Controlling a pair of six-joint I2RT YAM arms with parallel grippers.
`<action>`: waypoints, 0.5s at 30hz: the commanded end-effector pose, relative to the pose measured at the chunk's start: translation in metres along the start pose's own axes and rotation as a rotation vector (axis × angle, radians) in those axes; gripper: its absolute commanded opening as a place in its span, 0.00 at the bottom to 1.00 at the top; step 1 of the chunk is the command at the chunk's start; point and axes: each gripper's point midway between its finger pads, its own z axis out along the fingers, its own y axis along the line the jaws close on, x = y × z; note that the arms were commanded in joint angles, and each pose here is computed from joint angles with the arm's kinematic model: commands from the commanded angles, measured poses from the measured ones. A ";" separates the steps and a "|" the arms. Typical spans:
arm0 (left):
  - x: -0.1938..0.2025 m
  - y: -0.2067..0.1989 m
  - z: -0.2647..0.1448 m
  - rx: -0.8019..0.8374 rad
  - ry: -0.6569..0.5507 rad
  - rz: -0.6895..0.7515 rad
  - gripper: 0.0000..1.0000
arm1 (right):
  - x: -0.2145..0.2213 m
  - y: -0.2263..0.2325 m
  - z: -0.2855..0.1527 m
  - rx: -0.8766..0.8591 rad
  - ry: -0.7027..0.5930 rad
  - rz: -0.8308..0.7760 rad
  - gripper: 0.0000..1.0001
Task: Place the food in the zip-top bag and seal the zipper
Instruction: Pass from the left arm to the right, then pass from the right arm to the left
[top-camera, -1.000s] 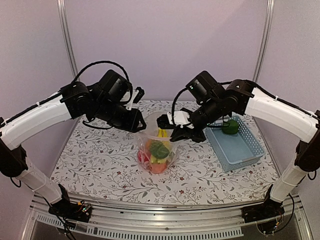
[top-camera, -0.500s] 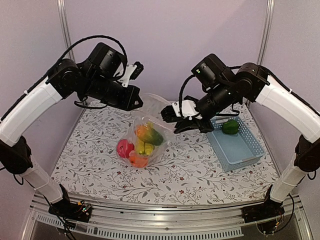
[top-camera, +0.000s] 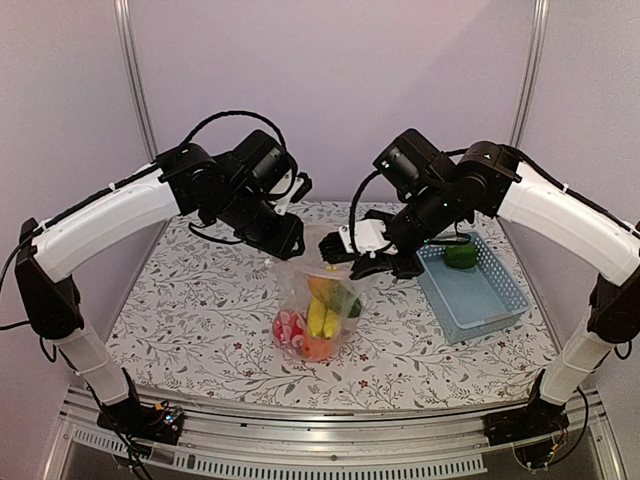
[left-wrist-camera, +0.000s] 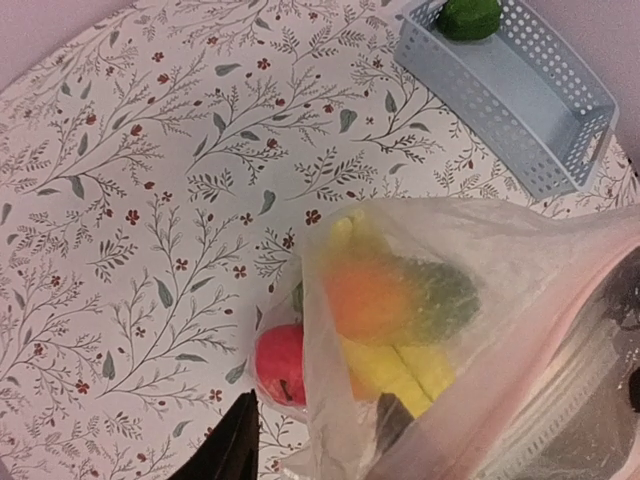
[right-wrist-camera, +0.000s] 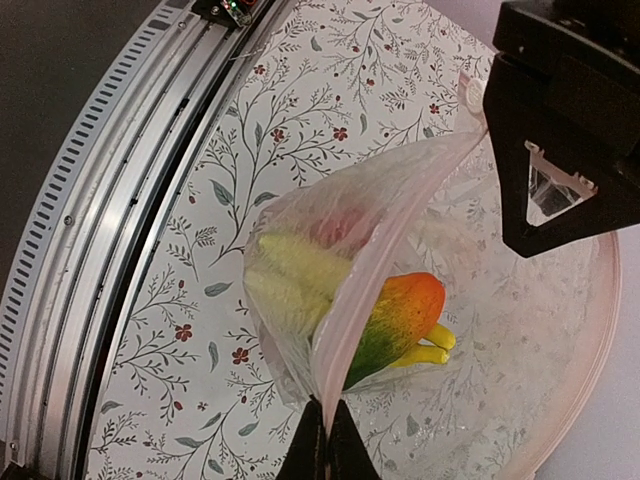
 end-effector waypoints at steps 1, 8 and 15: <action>-0.017 -0.007 -0.009 0.023 -0.093 0.021 0.37 | -0.006 -0.001 -0.010 0.031 -0.018 -0.014 0.01; -0.038 -0.013 -0.023 -0.009 -0.255 0.119 0.36 | -0.005 -0.005 -0.008 0.050 -0.012 -0.013 0.09; -0.029 -0.018 -0.008 0.014 -0.215 0.129 0.18 | -0.006 -0.012 -0.011 0.094 -0.017 -0.013 0.17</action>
